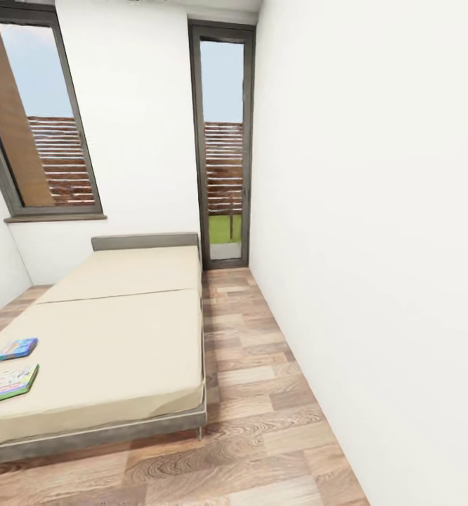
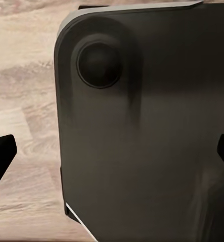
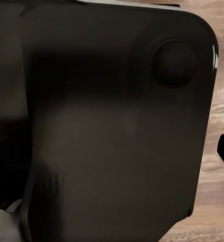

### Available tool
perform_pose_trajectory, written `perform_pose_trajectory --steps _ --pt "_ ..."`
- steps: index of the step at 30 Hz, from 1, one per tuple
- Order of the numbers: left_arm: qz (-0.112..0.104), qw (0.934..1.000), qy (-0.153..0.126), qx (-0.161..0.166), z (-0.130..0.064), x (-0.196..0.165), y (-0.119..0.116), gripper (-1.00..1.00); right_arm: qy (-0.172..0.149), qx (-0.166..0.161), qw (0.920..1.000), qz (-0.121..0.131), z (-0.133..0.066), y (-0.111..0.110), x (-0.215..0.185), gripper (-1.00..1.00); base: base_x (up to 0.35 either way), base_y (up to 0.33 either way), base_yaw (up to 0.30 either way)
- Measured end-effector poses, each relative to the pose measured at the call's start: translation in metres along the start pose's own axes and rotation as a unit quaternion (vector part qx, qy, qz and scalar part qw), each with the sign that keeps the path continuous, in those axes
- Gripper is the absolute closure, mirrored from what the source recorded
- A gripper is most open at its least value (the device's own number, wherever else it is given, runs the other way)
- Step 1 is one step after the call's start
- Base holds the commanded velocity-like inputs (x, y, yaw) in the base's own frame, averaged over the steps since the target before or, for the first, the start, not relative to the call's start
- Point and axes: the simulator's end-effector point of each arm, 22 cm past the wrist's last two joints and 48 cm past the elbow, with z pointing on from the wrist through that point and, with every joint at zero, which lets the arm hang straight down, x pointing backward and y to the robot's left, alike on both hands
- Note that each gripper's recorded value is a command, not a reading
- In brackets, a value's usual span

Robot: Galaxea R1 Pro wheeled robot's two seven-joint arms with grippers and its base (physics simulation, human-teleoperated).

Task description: Put all the toys in the child's room - the three board games (two on the bed and one on the table), the two jigsaw puzzles on the table, and the tennis ball on the table - inside the toy box on the table in the child's room.

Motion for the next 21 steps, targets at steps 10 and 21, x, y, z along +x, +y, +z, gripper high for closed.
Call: perform_pose_trajectory --steps 10,21 --pt "0.002 1.0 0.0 0.002 0.0 0.0 -0.0033 -1.0 0.0 0.001 1.0 0.005 0.0 -0.0009 0.0 -1.0 0.0 0.0 0.227" --pt "0.001 1.0 0.0 0.003 0.0 -0.0003 -0.0011 -1.0 0.0 0.0 1.0 0.009 0.0 0.0008 0.0002 -1.0 0.005 0.001 0.03"
